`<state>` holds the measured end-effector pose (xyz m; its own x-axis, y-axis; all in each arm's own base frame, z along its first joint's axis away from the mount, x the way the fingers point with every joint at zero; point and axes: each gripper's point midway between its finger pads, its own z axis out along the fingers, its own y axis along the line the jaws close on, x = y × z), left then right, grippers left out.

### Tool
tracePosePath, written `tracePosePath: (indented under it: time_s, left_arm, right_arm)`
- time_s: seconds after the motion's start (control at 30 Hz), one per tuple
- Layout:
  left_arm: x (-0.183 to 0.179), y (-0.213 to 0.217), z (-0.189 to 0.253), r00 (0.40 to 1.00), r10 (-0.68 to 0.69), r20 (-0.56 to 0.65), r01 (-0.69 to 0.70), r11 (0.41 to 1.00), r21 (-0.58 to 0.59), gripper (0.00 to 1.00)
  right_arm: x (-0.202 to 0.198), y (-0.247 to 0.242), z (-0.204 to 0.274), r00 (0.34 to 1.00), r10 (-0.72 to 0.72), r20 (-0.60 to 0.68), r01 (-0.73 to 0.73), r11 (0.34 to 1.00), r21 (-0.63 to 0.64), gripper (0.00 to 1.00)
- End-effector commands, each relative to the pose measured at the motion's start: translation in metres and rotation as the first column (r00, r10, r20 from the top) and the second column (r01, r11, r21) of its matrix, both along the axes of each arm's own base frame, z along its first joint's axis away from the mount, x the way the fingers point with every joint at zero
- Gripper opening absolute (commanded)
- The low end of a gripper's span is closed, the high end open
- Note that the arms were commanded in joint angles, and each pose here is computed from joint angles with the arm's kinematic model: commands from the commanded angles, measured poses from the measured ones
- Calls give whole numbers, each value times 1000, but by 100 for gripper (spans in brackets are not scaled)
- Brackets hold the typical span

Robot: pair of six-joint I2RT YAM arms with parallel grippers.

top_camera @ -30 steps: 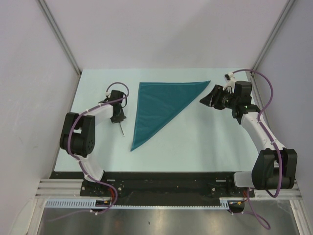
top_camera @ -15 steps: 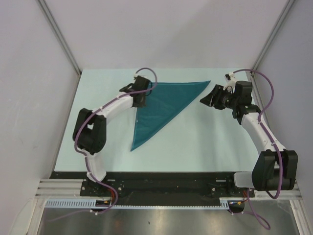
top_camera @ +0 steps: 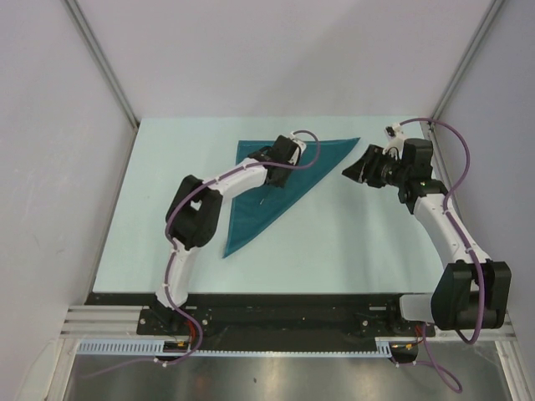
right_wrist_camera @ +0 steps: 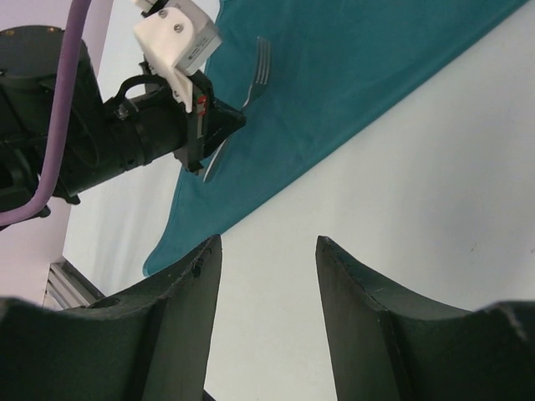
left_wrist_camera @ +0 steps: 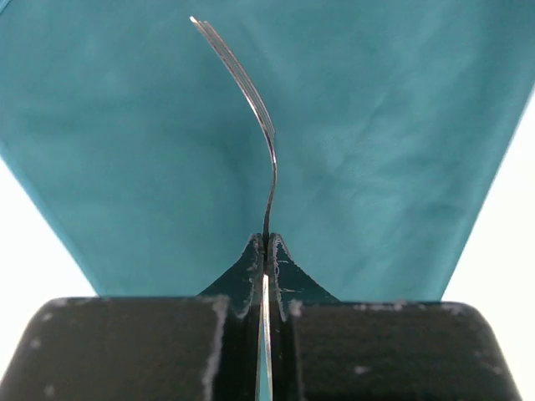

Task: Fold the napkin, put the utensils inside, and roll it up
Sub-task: Place the utensil onto the napkin

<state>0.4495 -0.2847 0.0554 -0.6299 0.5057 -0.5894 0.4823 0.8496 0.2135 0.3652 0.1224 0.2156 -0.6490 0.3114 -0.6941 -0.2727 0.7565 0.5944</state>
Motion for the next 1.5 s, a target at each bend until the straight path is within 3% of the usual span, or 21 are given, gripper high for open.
tracePosePath:
  time_s: [0.0,0.2,0.4,0.93,1.03,1.13,1.23,1.47]
  left_arm:
    - [17,-29,21,989,-142,50,146,986,-75,0]
    - [3,-66,6,958,-287,-7,282,945,-163,0]
    - [3,-88,-3,924,-381,-17,374,913,-162,0]
    - [7,-88,-24,923,-383,-29,376,918,-129,1]
    - [16,-84,-22,945,-328,-9,325,939,-116,8]
    - [25,-80,-14,961,-277,26,278,954,-109,44]
    - [31,-80,-7,967,-249,54,254,961,-112,55]
    - [35,-85,31,969,-214,125,233,957,-171,59]
  right_arm:
    - [-8,2,16,999,23,45,-23,1000,-1,54]
    - [-11,3,10,999,26,21,-26,1000,-3,54]
    - [-13,2,7,1000,25,9,-25,1000,-9,54]
    - [-12,2,0,1000,23,-13,-23,1000,-18,54]
    - [-13,3,-1,1000,25,-15,-25,1000,-19,54]
    - [-14,2,-1,1000,25,-15,-25,999,-25,54]
    - [-14,2,0,1000,23,-15,-24,999,-26,54]
    - [-15,2,-1,1000,22,-16,-23,999,-27,54]
